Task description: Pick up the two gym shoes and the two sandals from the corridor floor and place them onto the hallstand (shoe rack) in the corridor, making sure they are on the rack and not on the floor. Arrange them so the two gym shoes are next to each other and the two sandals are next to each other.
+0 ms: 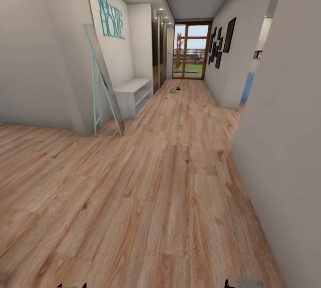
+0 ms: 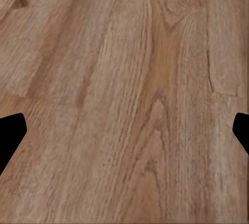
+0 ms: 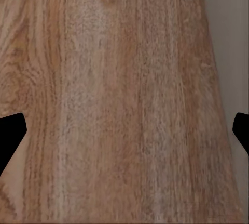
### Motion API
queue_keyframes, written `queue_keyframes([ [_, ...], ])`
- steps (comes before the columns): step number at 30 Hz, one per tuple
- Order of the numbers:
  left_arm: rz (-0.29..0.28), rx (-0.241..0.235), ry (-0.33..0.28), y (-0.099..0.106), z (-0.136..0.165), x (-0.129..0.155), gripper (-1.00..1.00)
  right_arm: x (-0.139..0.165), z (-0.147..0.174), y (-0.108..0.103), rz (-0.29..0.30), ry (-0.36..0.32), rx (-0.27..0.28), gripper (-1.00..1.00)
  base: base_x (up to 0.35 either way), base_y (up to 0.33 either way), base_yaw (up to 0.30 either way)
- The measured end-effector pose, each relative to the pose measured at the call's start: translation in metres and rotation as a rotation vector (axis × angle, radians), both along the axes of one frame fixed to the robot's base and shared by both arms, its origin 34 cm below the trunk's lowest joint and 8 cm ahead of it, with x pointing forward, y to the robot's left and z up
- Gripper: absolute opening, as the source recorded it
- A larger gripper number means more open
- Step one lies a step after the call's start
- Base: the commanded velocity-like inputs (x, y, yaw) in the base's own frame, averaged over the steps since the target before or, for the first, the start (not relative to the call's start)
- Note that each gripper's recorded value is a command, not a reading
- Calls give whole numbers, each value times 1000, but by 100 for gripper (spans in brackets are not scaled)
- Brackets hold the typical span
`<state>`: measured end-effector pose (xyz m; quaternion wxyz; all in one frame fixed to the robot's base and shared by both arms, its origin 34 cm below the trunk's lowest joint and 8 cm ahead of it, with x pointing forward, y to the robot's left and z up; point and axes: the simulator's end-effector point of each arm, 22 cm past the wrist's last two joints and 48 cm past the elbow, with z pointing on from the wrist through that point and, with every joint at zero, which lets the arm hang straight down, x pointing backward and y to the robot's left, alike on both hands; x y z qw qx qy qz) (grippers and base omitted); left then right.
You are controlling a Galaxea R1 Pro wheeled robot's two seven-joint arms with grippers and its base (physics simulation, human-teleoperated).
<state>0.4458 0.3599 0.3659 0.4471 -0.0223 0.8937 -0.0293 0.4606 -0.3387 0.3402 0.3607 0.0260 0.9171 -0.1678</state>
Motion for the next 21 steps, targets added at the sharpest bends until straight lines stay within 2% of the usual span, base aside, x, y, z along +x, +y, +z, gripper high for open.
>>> queue_keyframes([
  [21,0,2,-2,1,1,1,100,0,0,0,0,0,0,100,306,-156,0],
])
